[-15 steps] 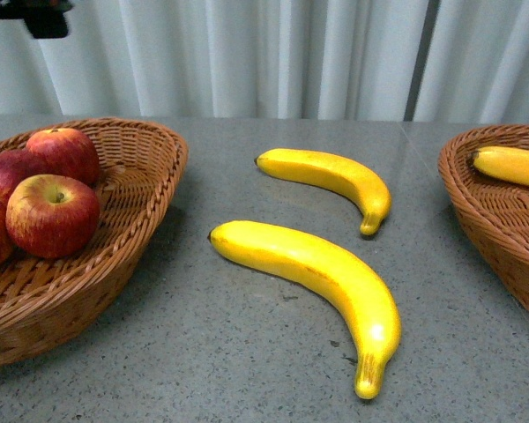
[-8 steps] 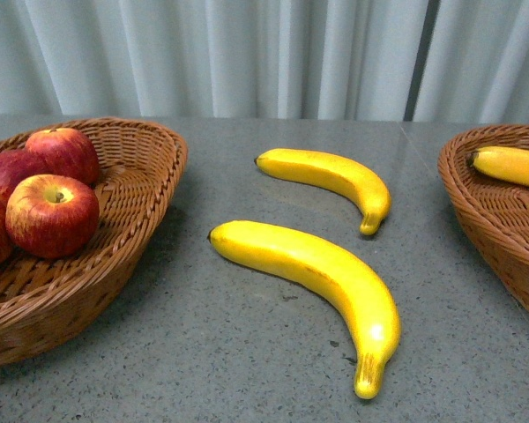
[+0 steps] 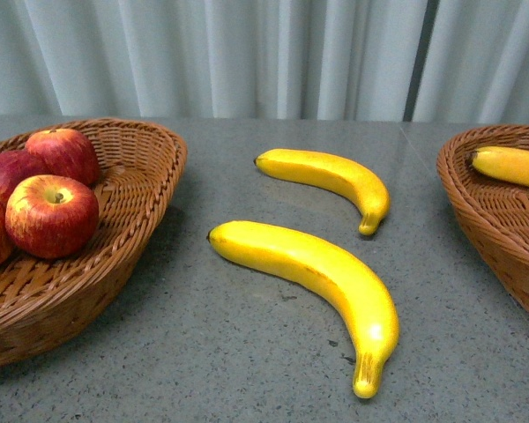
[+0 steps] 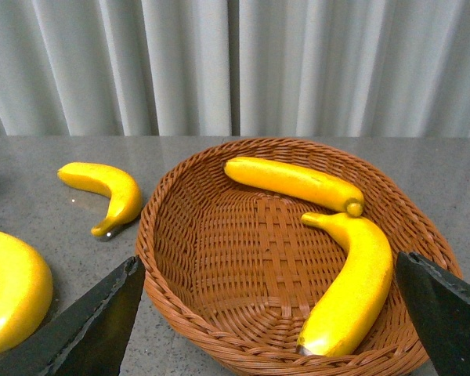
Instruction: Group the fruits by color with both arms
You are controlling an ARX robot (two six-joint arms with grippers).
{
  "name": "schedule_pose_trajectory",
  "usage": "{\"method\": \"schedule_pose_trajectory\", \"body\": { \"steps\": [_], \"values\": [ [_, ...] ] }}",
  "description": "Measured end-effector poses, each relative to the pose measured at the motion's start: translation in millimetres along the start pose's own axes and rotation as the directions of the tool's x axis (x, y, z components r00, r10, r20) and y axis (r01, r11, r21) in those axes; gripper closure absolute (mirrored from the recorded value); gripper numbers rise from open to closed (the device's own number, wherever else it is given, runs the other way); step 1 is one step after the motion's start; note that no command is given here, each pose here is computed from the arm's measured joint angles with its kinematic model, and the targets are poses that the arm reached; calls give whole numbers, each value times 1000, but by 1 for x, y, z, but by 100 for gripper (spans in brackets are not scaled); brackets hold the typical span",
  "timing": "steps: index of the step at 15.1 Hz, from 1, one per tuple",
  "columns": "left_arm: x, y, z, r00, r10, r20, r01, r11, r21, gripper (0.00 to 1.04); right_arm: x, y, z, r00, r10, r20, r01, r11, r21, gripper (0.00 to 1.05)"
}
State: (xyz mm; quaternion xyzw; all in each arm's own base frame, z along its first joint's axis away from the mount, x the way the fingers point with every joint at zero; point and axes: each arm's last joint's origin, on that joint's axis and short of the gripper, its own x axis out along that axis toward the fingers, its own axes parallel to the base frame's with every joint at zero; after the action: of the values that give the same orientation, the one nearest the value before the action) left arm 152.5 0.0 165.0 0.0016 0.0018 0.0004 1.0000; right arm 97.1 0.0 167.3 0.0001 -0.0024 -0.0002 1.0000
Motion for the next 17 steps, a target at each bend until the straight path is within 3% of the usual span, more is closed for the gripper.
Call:
{"method": "schedule_pose_trajectory", "body": {
  "steps": [17],
  "values": [
    [-38,0,7,1000,0,19,0,1000,0,103,0,0,0,1000,0,0,0,1000,0,7]
  ]
}}
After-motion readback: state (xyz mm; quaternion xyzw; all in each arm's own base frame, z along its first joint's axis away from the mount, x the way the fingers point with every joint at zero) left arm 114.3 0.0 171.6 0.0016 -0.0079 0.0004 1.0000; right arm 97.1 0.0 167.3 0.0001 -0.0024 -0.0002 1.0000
